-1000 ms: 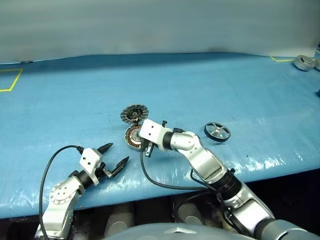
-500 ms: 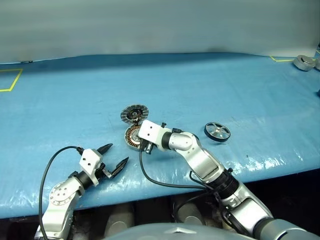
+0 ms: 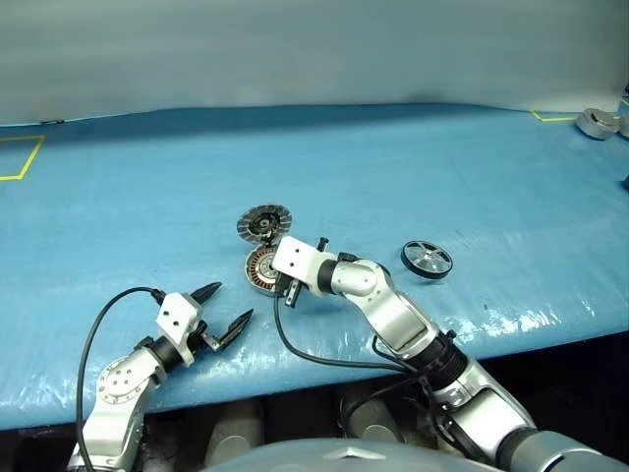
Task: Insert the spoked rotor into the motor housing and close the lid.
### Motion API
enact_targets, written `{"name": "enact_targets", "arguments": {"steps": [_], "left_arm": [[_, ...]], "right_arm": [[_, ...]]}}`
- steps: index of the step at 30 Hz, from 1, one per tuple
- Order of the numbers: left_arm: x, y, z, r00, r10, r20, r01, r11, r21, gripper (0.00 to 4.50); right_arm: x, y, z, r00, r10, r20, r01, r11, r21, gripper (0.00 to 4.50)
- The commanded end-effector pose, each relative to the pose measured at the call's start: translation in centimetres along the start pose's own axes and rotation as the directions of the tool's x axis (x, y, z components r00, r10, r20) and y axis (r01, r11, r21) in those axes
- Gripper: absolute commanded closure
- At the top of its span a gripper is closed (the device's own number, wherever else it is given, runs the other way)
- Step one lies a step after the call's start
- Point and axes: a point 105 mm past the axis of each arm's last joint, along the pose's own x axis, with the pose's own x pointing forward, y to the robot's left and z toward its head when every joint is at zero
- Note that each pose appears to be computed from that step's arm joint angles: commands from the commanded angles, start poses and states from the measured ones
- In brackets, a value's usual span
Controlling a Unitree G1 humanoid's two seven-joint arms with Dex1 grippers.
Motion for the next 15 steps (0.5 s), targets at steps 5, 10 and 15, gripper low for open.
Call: {"name": "enact_targets", "arguments": {"steps": [5,10,15], "left_arm": [[0.1,0.1,0.8,1.0,-0.005,0.03,0.005,1.0,0.026,0.0],[0.1,0.1,0.8,1.0,-0.005,0.03,0.004,1.0,0.025,0.0],[0.1,0.1,0.8,0.999,-0.005,0.032,0.005,1.0,0.024,0.0]], "right_arm": [[-0.4,-0.5,1.2,0.999,-0.012,0.043,0.013,1.0,-0.015,4.47],[-0.7,-0.8,1.8,0.997,-0.023,0.069,0.023,1.0,-0.006,4.47],[-1.2,-1.5,2.3,0.995,-0.054,0.086,0.056,0.998,-0.011,4.47]]}}
